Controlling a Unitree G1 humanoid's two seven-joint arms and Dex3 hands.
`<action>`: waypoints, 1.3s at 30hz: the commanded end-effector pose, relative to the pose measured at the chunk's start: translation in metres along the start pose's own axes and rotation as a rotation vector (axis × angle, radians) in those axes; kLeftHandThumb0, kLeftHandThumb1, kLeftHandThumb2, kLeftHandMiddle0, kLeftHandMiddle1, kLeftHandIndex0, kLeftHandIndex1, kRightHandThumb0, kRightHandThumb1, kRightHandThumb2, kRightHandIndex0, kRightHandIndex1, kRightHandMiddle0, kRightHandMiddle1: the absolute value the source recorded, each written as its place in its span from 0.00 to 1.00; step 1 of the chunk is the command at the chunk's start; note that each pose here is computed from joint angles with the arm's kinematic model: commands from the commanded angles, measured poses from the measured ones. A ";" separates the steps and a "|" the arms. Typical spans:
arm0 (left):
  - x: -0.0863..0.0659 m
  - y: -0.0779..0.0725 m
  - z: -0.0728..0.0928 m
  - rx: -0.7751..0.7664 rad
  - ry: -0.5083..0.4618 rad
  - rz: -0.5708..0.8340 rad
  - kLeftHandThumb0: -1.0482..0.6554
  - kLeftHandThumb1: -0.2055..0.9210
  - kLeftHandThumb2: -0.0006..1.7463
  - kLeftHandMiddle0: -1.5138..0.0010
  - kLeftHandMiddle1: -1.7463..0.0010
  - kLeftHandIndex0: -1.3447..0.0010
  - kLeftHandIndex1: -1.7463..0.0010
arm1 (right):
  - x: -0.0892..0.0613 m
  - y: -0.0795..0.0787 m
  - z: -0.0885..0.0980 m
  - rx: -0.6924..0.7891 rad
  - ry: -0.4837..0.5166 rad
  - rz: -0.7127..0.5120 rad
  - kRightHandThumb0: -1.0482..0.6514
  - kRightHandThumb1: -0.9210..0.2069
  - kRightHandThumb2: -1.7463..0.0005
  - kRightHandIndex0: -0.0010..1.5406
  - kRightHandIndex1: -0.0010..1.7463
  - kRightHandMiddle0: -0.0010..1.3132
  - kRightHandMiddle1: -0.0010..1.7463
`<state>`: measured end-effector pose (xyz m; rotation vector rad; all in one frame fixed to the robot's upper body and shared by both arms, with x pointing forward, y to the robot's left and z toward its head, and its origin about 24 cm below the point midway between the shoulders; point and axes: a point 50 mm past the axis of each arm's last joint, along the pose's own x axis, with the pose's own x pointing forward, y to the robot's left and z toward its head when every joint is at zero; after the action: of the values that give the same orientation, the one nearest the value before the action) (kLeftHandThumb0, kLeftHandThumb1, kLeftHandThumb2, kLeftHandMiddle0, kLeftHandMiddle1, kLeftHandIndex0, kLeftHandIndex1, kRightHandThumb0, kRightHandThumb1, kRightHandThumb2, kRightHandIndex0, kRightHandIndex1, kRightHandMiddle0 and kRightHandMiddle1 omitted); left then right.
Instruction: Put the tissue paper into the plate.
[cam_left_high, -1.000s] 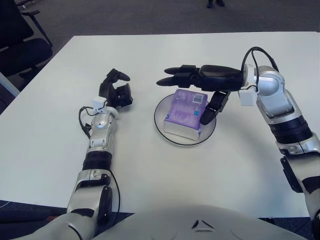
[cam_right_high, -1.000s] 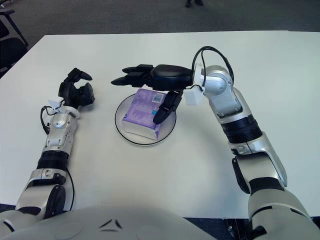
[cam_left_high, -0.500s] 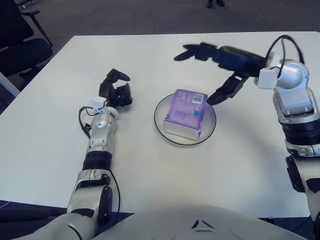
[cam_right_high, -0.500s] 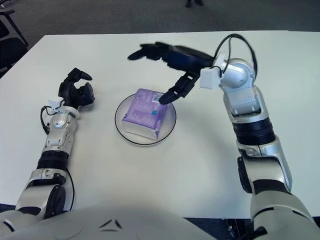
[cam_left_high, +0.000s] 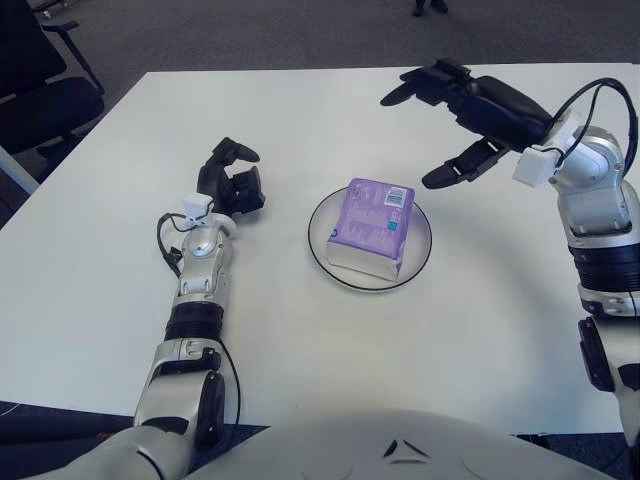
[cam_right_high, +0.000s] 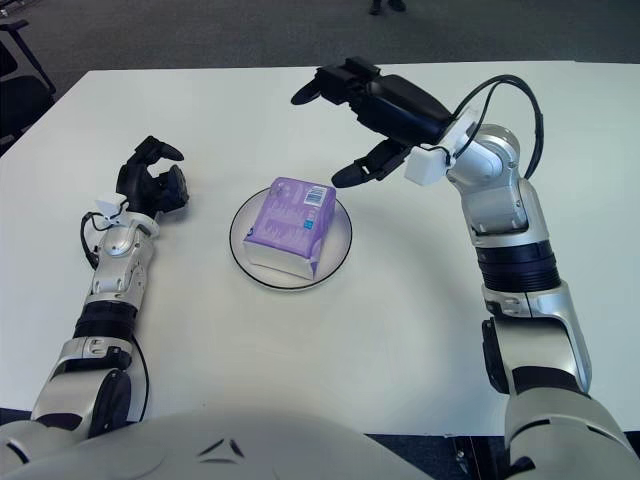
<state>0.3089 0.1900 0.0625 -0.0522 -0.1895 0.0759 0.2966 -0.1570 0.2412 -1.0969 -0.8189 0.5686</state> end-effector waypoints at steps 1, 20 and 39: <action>-0.064 0.002 -0.074 -0.063 0.308 0.060 0.35 0.53 0.70 0.14 0.00 0.59 0.00 | -0.009 0.015 -0.013 0.156 0.107 -0.146 0.25 0.41 0.50 0.06 0.52 0.00 0.63; -0.063 0.003 -0.074 -0.064 0.308 0.044 0.35 0.54 0.69 0.15 0.00 0.60 0.00 | -0.032 0.055 -0.030 0.687 0.418 -0.611 0.38 0.46 0.36 0.16 0.68 0.00 0.69; -0.060 0.003 -0.069 -0.053 0.270 0.036 0.35 0.53 0.70 0.15 0.00 0.59 0.00 | -0.041 0.068 -0.034 0.835 0.491 -0.801 0.48 0.38 0.30 0.19 0.78 0.00 0.88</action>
<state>0.3091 0.1912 0.0606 -0.0456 -0.1912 0.0609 0.3030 -0.1783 0.1628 -0.1212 -0.4470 -0.0472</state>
